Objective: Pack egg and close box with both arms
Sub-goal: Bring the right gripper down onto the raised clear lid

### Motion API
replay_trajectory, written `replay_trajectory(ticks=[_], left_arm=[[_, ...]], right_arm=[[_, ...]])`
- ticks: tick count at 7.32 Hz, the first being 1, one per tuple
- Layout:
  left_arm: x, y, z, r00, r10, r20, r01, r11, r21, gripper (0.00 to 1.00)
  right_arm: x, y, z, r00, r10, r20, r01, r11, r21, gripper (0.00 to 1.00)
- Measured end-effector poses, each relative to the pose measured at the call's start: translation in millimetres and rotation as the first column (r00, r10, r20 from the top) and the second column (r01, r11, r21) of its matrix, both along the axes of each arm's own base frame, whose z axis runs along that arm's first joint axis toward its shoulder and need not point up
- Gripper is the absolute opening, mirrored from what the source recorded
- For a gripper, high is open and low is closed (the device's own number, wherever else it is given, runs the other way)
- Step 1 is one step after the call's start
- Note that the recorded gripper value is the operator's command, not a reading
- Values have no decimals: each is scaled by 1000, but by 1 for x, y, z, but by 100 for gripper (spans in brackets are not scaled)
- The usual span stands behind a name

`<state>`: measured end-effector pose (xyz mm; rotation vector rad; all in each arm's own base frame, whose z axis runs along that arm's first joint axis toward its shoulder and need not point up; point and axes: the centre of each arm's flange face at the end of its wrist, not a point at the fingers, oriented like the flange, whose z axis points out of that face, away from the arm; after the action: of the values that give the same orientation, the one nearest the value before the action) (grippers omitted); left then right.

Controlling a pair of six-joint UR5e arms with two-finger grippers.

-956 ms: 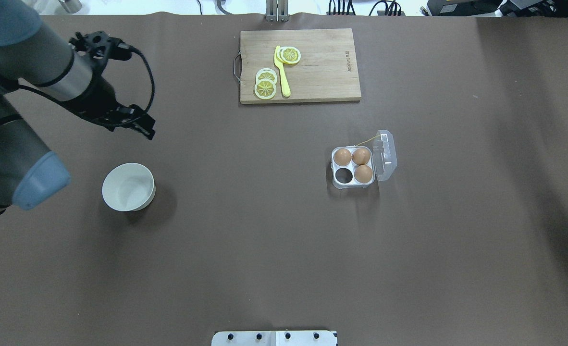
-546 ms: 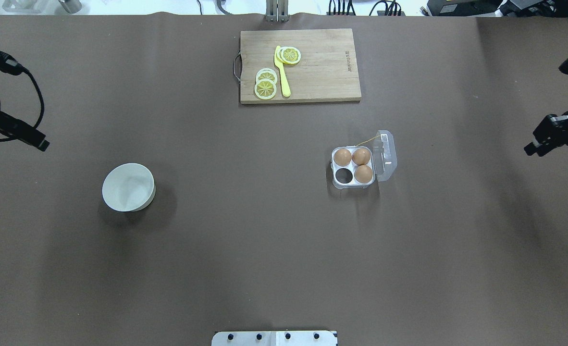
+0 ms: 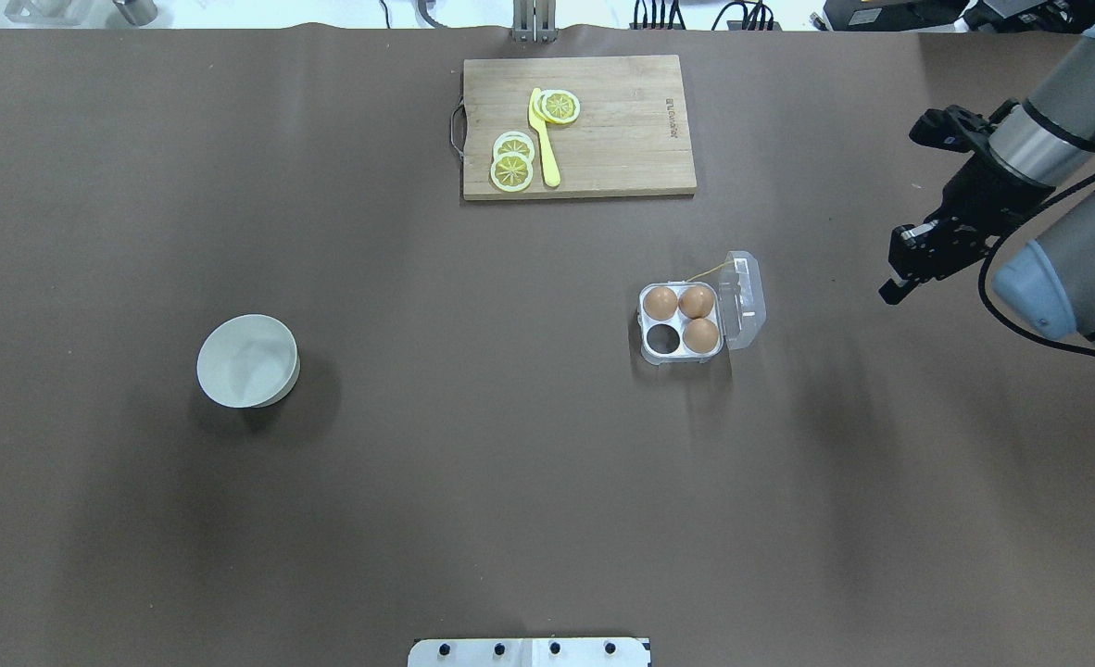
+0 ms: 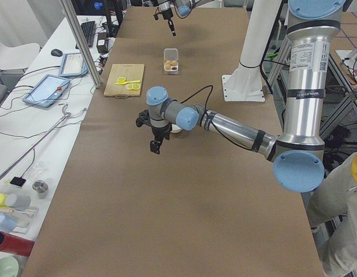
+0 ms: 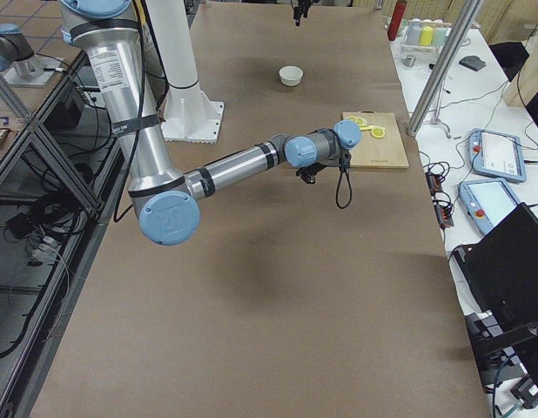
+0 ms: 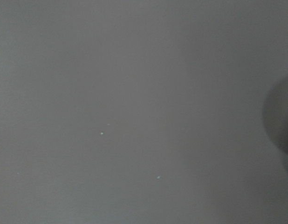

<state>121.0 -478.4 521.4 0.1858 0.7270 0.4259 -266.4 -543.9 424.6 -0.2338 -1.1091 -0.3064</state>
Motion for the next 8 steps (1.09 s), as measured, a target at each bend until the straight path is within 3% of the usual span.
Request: replay_trajectory(ticks=[4, 8], left_arm=[[-20, 17, 55, 1000, 12, 9, -12, 1000, 14, 97], [-29, 37, 74, 1000, 12, 2, -12, 1000, 29, 97]], right_arm=[[-49, -25, -28, 999, -34, 18, 34, 998, -46, 0], [-71, -56, -43, 999, -37, 20, 38, 997, -60, 0]])
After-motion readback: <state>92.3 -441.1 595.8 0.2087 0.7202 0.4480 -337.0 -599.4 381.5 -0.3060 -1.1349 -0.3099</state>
